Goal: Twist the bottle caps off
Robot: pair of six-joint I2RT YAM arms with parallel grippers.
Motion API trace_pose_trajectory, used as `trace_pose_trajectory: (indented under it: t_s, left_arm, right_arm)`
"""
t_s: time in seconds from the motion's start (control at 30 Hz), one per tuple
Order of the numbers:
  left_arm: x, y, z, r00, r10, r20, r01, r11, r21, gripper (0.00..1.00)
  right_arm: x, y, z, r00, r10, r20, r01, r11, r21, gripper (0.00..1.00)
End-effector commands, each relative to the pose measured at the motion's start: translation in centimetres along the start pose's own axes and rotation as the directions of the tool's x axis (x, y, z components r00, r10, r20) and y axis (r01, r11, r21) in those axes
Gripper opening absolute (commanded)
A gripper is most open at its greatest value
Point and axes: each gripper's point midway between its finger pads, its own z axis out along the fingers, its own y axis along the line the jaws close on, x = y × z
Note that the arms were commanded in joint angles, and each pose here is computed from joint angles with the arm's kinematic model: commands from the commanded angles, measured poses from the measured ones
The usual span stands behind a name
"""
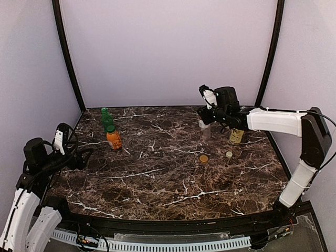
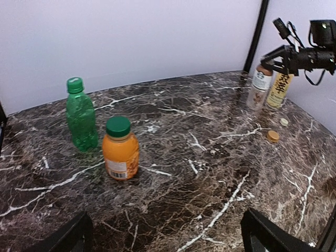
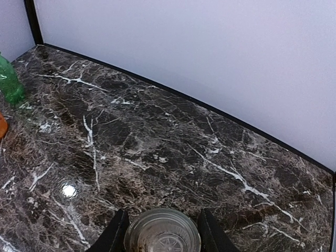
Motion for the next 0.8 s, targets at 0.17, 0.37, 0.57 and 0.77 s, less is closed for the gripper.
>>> trace_pose_trajectory:
  t_s: [0.17, 0.37, 0.57, 0.77]
  left_arm:
    - [1.0, 3.9, -1.3, 0.995, -0.089, 0.050, 0.097, 0.976, -0.194, 0.99]
    - [1.1, 4.7, -1.5, 0.993, -0.103, 0.060, 0.114, 0.967, -0.226, 0.99]
    - [1.2, 4.6, -1.4, 0.993, -0.107, 0.056, 0.116, 0.969, -0.218, 0.99]
    - [1.2, 4.6, -1.4, 0.993, -0.108, 0.054, 0.117, 0.969, -0.220, 0.99]
  right_arm:
    - [0.3, -5.2, 1.7, 0.989, 0.090, 0.114, -0.107, 0.983, 0.149, 0.00]
    - [2.6, -6.0, 2.0, 0.977, 0.190, 0.097, -0.203, 0.968, 0.148, 0.00]
    - [4.8, -5.5, 2.3, 0.971, 0.231, 0.061, -0.237, 0.963, 0.128, 0.00]
    - [5.3, -5.6, 2.1, 0.967, 0.246, 0.060, -0.252, 0.958, 0.134, 0.00]
